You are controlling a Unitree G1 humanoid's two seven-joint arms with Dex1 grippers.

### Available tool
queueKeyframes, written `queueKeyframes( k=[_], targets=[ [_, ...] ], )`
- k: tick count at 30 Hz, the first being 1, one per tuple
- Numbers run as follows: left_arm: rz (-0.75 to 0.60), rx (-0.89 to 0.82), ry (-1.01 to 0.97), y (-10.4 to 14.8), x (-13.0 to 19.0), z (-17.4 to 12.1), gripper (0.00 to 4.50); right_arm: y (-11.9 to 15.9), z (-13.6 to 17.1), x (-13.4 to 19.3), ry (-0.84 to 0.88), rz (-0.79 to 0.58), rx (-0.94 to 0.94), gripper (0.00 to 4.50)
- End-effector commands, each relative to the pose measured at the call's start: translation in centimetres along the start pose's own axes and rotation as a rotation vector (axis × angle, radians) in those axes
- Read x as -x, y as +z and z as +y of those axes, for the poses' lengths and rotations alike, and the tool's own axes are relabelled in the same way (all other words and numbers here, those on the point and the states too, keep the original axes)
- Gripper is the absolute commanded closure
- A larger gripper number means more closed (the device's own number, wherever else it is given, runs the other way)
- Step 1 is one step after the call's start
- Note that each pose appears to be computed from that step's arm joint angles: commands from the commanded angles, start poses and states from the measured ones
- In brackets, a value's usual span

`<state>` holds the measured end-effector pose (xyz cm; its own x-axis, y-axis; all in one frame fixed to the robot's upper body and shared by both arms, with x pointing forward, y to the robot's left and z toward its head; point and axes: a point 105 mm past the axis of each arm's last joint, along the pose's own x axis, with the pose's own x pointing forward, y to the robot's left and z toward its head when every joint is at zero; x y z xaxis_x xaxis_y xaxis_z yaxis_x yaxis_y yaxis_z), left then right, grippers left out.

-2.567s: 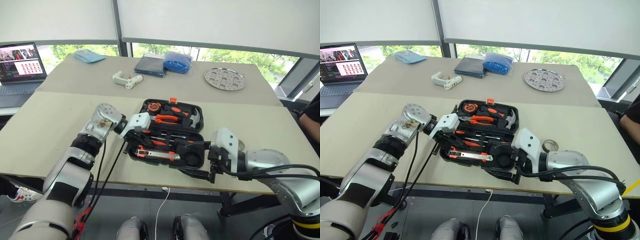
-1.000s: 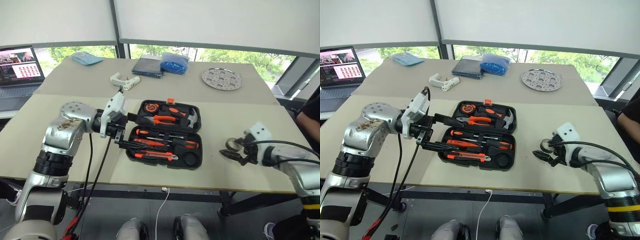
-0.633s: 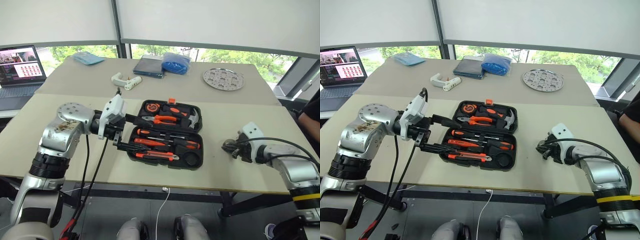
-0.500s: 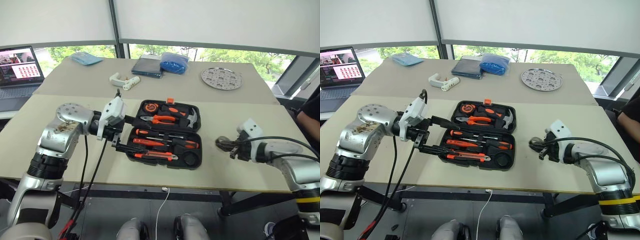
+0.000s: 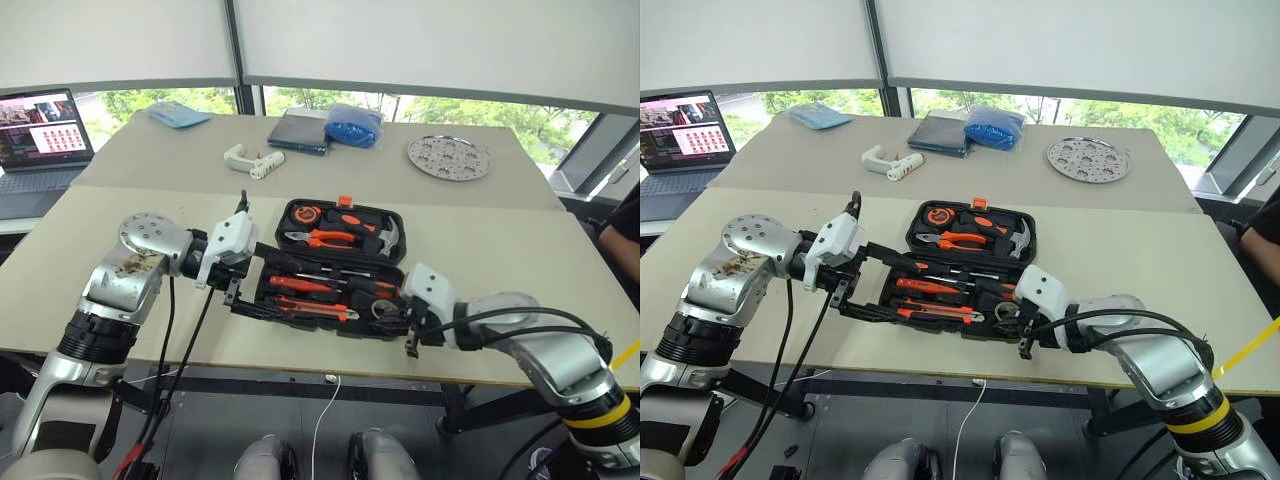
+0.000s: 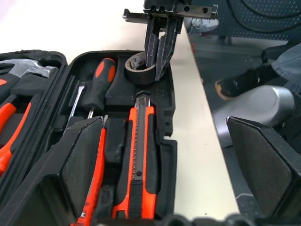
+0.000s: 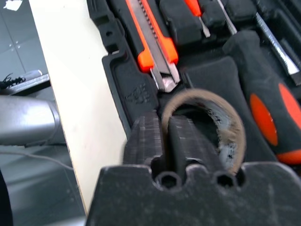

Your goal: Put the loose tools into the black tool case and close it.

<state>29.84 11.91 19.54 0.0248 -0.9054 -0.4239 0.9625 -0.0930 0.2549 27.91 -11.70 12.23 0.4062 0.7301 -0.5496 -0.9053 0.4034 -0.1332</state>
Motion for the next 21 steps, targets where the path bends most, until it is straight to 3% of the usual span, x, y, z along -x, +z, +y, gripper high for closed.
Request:
queueKeyframes(
  k=[1, 3, 8, 11, 14, 16, 17, 21],
  targets=[
    [0.000, -0.019, 0.022, 0.2, 0.4, 0.1, 0.00, 0.9, 1.3, 0.8, 0.072, -0.015, 0.014, 2.56],
    [0.008, -0.009, 0.034, -0.2, 0.5, 0.2, 0.00, 1.5, 1.7, 1.3, 0.103, -0.038, 0.015, 1.85],
    [0.032, 0.086, 0.187, -2.1, 2.3, 1.7, 0.00, 2.6, -1.2, 3.2, -0.020, -0.095, -0.027, 1.85],
    [0.036, 0.144, 0.304, -3.5, 3.9, 2.8, 0.00, 2.7, -3.2, 4.4, -0.106, -0.130, -0.077, 2.55],
    [0.047, 0.211, 0.497, -5.9, 6.4, 4.2, 0.75, 1.5, -5.2, 5.6, -0.195, -0.116, -0.089, 3.60],
    [0.069, 0.242, 0.559, -7.3, 7.2, 4.3, 1.53, 0.8, -6.4, 6.1, -0.248, -0.108, -0.104, 4.31],
    [0.099, 0.250, 0.580, -8.3, 7.3, 4.3, 1.93, 0.0, -7.2, 6.1, -0.280, -0.098, -0.111, 4.50],
    [0.137, 0.257, 0.575, -10.0, 5.8, 4.7, 3.41, -2.0, -8.5, 5.2, -0.318, -0.059, -0.075, 4.50]
  ],
)
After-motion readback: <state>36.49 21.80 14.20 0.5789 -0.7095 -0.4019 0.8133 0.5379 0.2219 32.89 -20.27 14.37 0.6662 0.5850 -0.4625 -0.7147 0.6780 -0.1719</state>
